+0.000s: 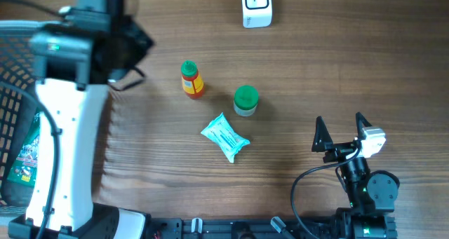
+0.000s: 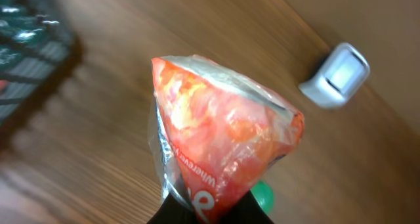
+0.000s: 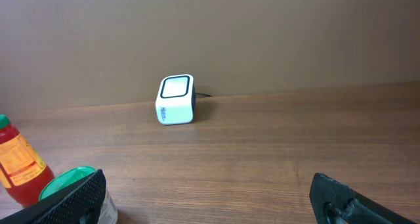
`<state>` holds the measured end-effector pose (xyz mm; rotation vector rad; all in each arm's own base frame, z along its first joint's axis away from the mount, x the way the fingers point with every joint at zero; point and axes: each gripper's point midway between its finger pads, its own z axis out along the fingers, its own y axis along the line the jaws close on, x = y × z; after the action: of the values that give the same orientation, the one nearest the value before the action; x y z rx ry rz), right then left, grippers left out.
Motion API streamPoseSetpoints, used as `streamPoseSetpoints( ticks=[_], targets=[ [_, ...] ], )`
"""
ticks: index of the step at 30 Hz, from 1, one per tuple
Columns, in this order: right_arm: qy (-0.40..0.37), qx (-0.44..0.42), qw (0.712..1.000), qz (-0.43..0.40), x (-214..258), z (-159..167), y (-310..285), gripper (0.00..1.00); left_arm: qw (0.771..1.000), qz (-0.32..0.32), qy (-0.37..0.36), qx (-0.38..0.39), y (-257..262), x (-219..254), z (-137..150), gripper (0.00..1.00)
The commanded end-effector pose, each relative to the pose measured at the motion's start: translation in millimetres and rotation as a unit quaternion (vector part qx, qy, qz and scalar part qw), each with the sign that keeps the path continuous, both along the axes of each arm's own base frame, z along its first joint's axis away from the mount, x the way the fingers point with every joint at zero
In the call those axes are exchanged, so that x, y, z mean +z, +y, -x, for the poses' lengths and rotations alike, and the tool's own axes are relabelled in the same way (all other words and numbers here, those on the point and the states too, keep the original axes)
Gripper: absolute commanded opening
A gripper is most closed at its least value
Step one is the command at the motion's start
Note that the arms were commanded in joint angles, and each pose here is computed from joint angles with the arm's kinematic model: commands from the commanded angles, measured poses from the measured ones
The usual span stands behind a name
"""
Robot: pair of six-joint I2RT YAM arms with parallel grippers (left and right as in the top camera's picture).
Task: Scan the item barcode
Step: 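Carry the orange snack bag out and drop it on the table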
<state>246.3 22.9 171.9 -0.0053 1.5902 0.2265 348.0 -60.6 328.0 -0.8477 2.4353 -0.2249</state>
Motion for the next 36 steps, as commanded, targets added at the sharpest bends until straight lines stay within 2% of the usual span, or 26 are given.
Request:
streamPoseSetpoints(
  ticks=[1,5,10,13,16,18,21,24,25,27,29,30,33,36],
  targets=[
    [-0.004,-0.001,1.000,-0.009,2.3,0.3,0.0,1.00,0.992,-0.021,-0.013,-0.120,-91.6,-8.9,0.7,0.04],
    [-0.004,-0.001,1.000,-0.009,2.3,0.3,0.0,1.00,0.973,-0.051,-0.008,-0.224,-194.2,-49.4,6.3,0.04],
    [-0.004,-0.001,1.000,-0.009,2.3,0.3,0.0,1.00,0.954,-0.087,0.025,-0.284,-283.9,-144.5,-1.0,0.04],
    [-0.004,-0.001,1.000,-0.009,2.5,0.3,0.0,1.00,0.953,-0.091,0.033,-0.289,-310.3,-195.9,-17.1,0.09],
    [-0.004,-0.001,1.000,-0.009,2.3,0.3,0.0,1.00,0.950,-0.096,0.050,-0.292,-321.0,-238.0,-23.9,0.09],
    [-0.004,-0.001,1.000,-0.009,2.3,0.3,0.0,1.00,0.948,-0.108,0.068,-0.292,-319.9,-260.5,-23.1,0.08],
    [-0.004,-0.001,1.000,-0.009,2.5,0.3,0.0,1.00,0.949,-0.112,0.075,-0.285,-314.6,-270.9,-28.8,0.13],
    [-0.004,-0.001,1.000,-0.009,2.5,0.3,0.0,1.00,0.948,-0.091,0.089,-0.291,-317.0,-273.4,-26.2,0.13],
    [-0.004,-0.001,1.000,-0.009,2.3,0.3,0.0,0.99,0.948,-0.092,0.090,-0.291,-316.4,-273.7,-25.8,0.19],
    [-0.004,-0.001,1.000,-0.009,2.5,0.3,0.0,1.00,0.949,-0.089,0.084,-0.291,-317.3,-268.0,-27.1,0.40],
    [-0.004,-0.001,1.000,-0.009,2.3,0.3,0.0,1.00,0.952,-0.079,0.067,-0.289,-315.5,-245.4,-31.0,0.54],
    [-0.004,-0.001,1.000,-0.009,2.3,0.3,0.0,1.00,0.955,-0.069,0.049,-0.284,-312.4,-222.9,-34.7,0.59],
    [-0.004,-0.001,1.000,-0.009,2.5,0.3,0.0,1.00,0.965,-0.064,-0.010,-0.254,-291.6,-163.2,-49.3,0.63],
    [-0.004,-0.001,1.000,-0.009,2.3,0.3,0.0,1.00,0.977,-0.100,-0.102,-0.161,-217.6,-70.9,-69.8,0.70]
  ],
)
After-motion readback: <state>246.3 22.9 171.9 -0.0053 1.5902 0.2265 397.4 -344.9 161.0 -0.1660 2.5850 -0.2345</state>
